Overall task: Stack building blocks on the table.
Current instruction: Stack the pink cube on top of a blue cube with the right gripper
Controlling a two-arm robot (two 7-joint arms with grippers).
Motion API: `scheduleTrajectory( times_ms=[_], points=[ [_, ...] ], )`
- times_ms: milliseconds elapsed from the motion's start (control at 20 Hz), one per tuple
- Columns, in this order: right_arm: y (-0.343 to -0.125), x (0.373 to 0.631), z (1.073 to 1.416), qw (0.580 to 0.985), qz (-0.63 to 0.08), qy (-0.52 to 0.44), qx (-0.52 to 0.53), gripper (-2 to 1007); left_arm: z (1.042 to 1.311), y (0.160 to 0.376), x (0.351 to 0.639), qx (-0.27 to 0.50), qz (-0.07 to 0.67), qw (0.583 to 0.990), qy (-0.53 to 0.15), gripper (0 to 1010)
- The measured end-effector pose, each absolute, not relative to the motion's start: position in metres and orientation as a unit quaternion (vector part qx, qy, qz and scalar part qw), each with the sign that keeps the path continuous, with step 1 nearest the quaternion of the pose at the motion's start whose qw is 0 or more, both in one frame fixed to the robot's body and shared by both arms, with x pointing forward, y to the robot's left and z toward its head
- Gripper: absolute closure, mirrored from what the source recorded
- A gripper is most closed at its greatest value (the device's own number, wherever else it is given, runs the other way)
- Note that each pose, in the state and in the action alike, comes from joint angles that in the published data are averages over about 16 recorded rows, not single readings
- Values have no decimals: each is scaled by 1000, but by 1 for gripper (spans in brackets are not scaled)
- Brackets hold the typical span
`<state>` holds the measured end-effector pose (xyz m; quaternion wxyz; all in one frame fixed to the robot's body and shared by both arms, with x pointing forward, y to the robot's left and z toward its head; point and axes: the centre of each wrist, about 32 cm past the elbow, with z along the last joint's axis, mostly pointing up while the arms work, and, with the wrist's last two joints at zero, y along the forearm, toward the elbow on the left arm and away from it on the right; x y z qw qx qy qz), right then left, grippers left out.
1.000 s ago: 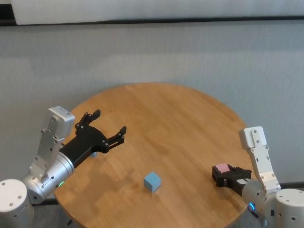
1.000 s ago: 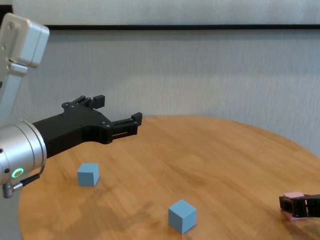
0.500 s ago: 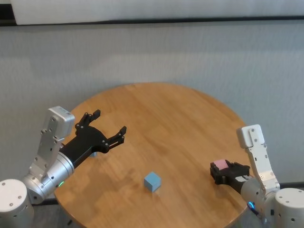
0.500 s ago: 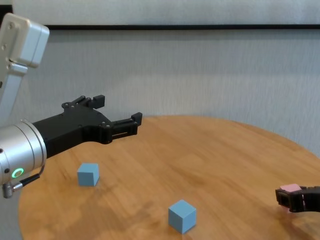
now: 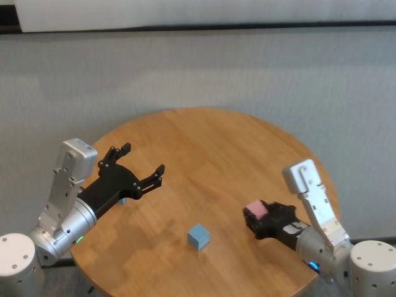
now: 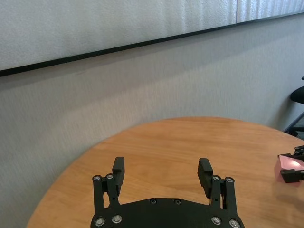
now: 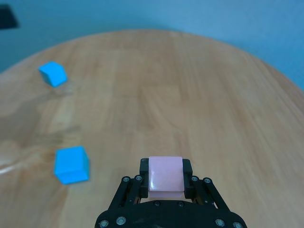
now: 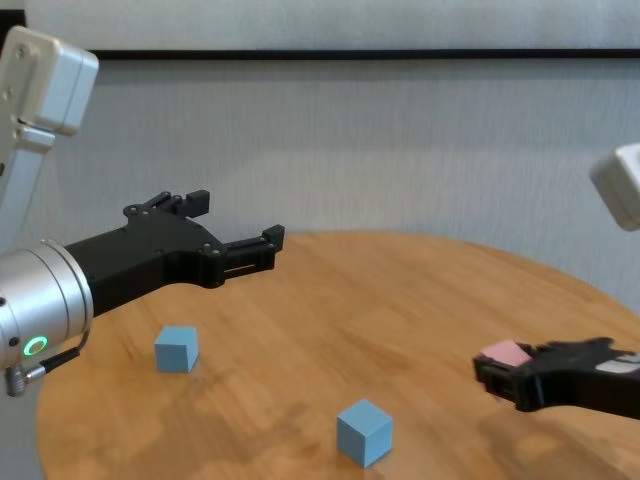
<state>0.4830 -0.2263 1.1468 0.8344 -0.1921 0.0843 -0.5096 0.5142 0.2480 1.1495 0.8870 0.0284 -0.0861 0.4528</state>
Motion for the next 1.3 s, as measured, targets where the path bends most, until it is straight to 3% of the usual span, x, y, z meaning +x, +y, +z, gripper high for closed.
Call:
scheduleTrajectory(
  times_ms=[550,1300],
  points=[
    [-219,491,1147,894,-415,53,-159,641,1150,248,514,28,453,887,-86,8],
    [-204,496,1143,922,-351,50,-158,641,1150,248,514,28,453,887,-86,9]
  ],
)
